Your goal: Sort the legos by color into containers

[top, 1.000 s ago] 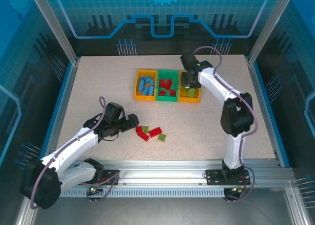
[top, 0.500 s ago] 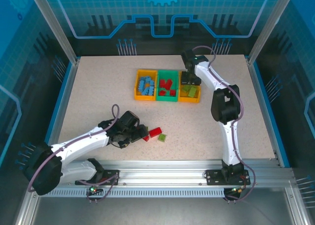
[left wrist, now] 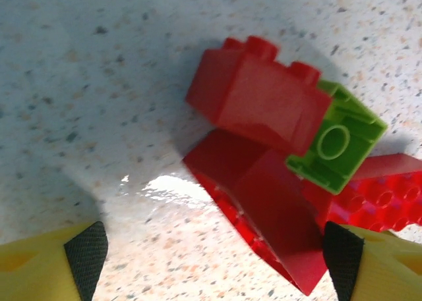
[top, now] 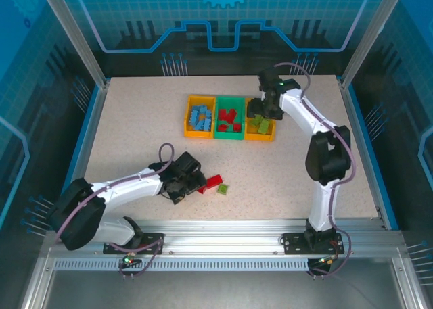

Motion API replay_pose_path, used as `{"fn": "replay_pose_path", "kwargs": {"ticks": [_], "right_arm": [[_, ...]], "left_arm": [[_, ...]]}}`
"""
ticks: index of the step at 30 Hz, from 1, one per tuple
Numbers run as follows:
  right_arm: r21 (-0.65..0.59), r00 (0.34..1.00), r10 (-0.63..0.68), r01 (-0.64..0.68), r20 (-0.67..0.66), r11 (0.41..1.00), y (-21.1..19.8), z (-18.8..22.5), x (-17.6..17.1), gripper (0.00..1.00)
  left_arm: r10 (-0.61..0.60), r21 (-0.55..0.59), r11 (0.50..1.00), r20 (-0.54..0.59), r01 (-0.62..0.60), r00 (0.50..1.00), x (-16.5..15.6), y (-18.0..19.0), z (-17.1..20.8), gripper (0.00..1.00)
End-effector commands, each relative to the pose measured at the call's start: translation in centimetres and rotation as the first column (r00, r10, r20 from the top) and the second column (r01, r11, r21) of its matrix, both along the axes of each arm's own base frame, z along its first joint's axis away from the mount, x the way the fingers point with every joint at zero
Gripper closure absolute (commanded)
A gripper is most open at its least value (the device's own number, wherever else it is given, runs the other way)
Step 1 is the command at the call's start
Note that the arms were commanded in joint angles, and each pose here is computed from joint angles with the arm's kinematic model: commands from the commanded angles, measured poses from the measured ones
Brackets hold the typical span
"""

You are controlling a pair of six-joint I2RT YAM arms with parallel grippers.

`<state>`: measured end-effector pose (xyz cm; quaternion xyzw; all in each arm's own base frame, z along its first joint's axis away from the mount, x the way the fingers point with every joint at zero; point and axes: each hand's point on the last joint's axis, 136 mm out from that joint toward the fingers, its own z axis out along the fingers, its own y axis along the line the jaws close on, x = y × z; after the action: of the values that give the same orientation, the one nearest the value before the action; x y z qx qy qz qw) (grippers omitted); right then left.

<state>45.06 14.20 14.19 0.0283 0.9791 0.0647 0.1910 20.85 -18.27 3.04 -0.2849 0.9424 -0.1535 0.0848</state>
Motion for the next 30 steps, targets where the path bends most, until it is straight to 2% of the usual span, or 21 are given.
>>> {"fn": "replay_pose_path", "kwargs": {"ticks": [1, 7, 12, 17, 24, 30], "right_arm": [[0.020, 0.998, 0.035, -0.036, 0.052, 0.999, -0.3, 1.4, -1.1, 0.18], [-0.008, 0.998, 0.020, -0.019, 0.052, 1.000, -2.6, 0.9, -3.7, 0.15], [0.000, 0.999, -0.017, 0.017, 0.039, 1.000, -4.4, 0.2, -5.1, 0.14], [-0.001, 0.999, -0.031, 0.031, 0.035, 1.000, -5.3, 0.0, -5.9, 0.14], [0.002, 1.000, -0.028, 0.028, 0.005, 1.000, -5.4, -1.1, -7.0, 0.13], [0.046, 1.000, -0.017, 0.017, -0.016, 0.999, -4.4, -2.1, -8.8, 0.13]], "left_arm": [[0.010, -0.002, 1.000, 0.024, -0.010, 1.000, 1.4, -1.0, 0.3, 0.16], [-0.005, 0.009, 1.000, 0.003, 0.005, 1.000, 2.1, -1.9, -0.4, 0.36], [0.003, 0.019, 1.000, -0.010, -0.003, 1.000, 1.7, -1.6, -0.9, 0.45], [0.008, 0.027, 1.000, -0.001, -0.008, 1.000, 1.5, -1.0, -0.6, 0.61], [-0.015, 0.028, 1.000, 0.038, 0.014, 0.999, 1.7, -0.9, 1.5, 0.69], [-0.025, 0.000, 1.000, 0.097, 0.026, 0.995, 2.2, -1.2, 4.3, 0.71]]}}
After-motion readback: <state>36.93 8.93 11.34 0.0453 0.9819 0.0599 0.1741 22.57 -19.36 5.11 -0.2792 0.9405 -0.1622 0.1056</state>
